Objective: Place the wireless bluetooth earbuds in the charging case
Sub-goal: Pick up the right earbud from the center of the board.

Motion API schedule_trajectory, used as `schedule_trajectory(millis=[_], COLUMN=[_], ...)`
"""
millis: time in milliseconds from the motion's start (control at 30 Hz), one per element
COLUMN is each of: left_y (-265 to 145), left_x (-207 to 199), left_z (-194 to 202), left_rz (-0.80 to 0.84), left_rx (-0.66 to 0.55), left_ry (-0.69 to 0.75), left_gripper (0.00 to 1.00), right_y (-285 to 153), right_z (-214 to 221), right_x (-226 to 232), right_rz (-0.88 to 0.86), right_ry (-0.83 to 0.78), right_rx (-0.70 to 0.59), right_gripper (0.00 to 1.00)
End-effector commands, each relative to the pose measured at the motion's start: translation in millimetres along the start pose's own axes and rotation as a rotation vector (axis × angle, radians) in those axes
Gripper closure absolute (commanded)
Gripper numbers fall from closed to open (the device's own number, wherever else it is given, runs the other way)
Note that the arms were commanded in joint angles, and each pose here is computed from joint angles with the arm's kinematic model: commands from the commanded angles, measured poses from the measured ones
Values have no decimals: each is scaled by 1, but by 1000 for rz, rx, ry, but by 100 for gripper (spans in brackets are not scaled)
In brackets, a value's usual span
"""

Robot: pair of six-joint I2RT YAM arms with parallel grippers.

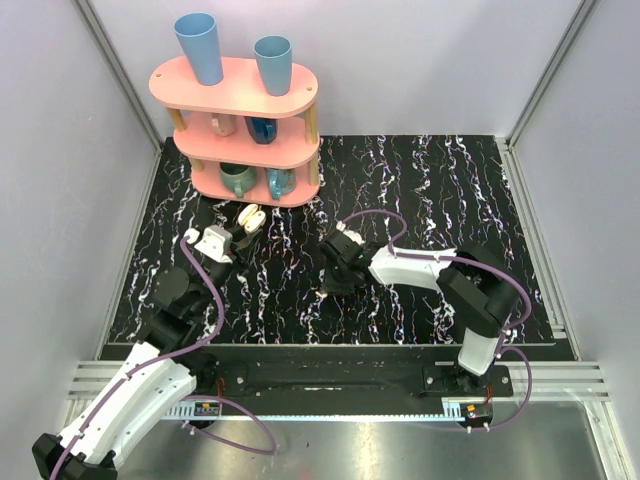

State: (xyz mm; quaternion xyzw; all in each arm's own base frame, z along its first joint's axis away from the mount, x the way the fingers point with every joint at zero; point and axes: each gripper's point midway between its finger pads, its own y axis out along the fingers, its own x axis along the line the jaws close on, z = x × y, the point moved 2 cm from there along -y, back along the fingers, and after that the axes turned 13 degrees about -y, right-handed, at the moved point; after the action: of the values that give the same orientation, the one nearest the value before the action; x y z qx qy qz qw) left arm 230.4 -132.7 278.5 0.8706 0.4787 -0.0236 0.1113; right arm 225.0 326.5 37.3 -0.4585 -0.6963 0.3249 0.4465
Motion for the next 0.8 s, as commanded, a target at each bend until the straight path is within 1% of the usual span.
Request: schedule_trajectory(millis=[0,500,667,700,767], left_y=[2,2,2,1,1], left_x=[0,-1,0,-1,0], left_z=[-17,-16,-17,-18,-18], left_rz=[-8,-6,-8,-6,-11], left_rx=[-60,-56,-60,-61,-60], left_ry=[-6,-7,-7,-7,-7], left_gripper=[100,100,100,100,100], right_y=[-2,-3,-2,-3,-3], right_z=[-8,-2,-1,-3,-3], right_x=[7,8,7,8,8], right_rz=[0,8,9,9,7], right_ry=[-14,-20,-23,-24,-33], right_rx=[-24,-14,-12,-17,-19], right_gripper=[69,68,70,74,76])
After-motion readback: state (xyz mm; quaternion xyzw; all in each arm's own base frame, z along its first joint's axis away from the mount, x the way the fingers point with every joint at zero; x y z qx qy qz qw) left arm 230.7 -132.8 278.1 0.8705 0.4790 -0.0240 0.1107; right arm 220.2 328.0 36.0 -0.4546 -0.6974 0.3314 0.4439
